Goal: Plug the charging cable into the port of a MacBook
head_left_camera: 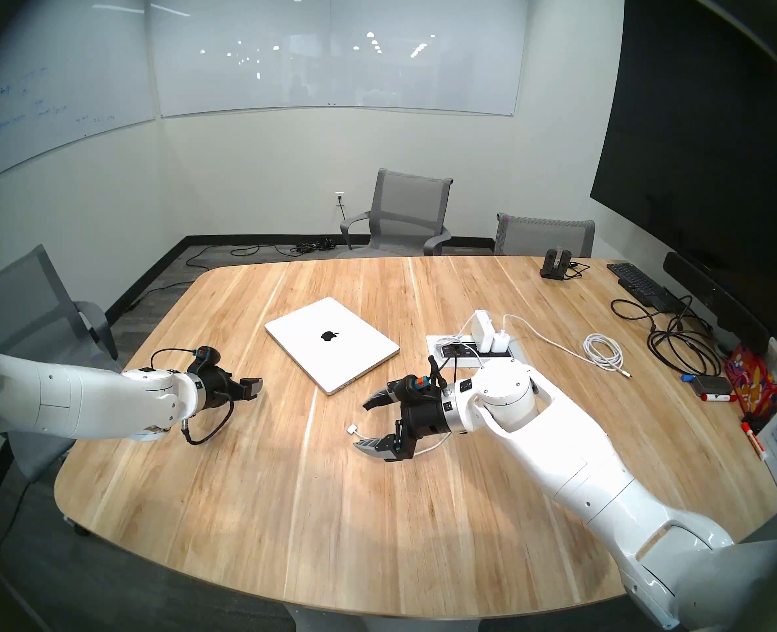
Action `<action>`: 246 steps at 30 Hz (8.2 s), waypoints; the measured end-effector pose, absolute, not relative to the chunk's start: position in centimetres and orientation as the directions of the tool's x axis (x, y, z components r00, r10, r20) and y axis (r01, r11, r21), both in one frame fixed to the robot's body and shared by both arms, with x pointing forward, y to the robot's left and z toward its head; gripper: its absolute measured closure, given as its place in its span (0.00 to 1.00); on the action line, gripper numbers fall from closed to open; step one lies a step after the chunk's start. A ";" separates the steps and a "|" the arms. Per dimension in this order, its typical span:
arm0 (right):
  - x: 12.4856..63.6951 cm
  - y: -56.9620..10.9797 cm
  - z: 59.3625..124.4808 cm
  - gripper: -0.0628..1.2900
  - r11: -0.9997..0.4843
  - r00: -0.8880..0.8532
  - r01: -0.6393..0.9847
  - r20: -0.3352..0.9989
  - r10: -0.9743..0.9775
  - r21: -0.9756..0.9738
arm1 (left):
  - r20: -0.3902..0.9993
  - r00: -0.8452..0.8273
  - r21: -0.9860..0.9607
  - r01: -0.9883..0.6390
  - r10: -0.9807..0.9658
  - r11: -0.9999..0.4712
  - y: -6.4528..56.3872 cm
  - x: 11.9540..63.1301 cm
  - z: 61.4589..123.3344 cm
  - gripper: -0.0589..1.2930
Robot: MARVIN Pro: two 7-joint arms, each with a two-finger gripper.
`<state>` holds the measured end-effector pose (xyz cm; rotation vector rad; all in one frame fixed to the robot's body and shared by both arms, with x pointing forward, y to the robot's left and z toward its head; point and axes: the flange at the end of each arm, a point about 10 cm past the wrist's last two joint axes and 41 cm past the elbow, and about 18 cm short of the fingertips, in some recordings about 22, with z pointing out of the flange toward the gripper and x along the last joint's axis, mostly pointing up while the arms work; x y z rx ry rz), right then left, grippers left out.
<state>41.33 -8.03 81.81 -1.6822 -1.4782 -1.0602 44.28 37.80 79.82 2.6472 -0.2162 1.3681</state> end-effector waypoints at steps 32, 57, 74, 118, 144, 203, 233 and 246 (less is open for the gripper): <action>40.0 -6.5 79.9 0.04 -0.227 0.104 0.974 0.894 0.436 -0.002 | 0.818 0.573 0.070 -0.198 -0.057 -0.978 37.8 44.3 79.8 0.02; 40.2 -5.4 79.3 0.04 -0.298 0.110 0.954 0.906 0.408 0.018 | 0.818 0.573 0.070 -0.198 -0.057 -0.978 37.8 44.3 79.8 0.02; 37.4 -6.2 78.3 0.04 -0.314 0.103 0.949 0.915 0.390 0.026 | 0.818 0.573 0.070 -0.198 -0.057 -0.978 37.8 44.3 79.8 0.02; 37.6 -6.4 75.3 0.04 -0.321 0.151 0.947 0.915 0.374 -0.025 | 0.818 0.573 0.070 -0.198 -0.057 -0.978 37.8 44.3 79.8 0.02; 38.7 -7.2 75.9 0.97 -0.353 0.116 0.935 0.929 0.352 0.018 | 0.818 0.573 0.070 -0.198 -0.057 -0.978 37.8 44.3 79.8 0.02; 41.5 -8.7 75.8 0.97 -0.408 0.110 0.913 0.947 0.301 0.023 | 0.818 0.573 0.070 -0.198 -0.057 -0.978 37.8 44.3 79.8 0.02; 41.9 -7.1 76.2 0.97 -0.422 0.097 0.905 0.944 0.316 0.049 | 0.818 0.573 0.070 -0.198 -0.057 -0.978 37.8 44.3 79.8 0.02; 42.5 -4.6 74.8 0.97 -0.498 0.131 0.866 0.949 0.287 0.031 | 0.818 0.573 0.070 -0.198 -0.057 -0.978 37.8 44.3 79.8 0.02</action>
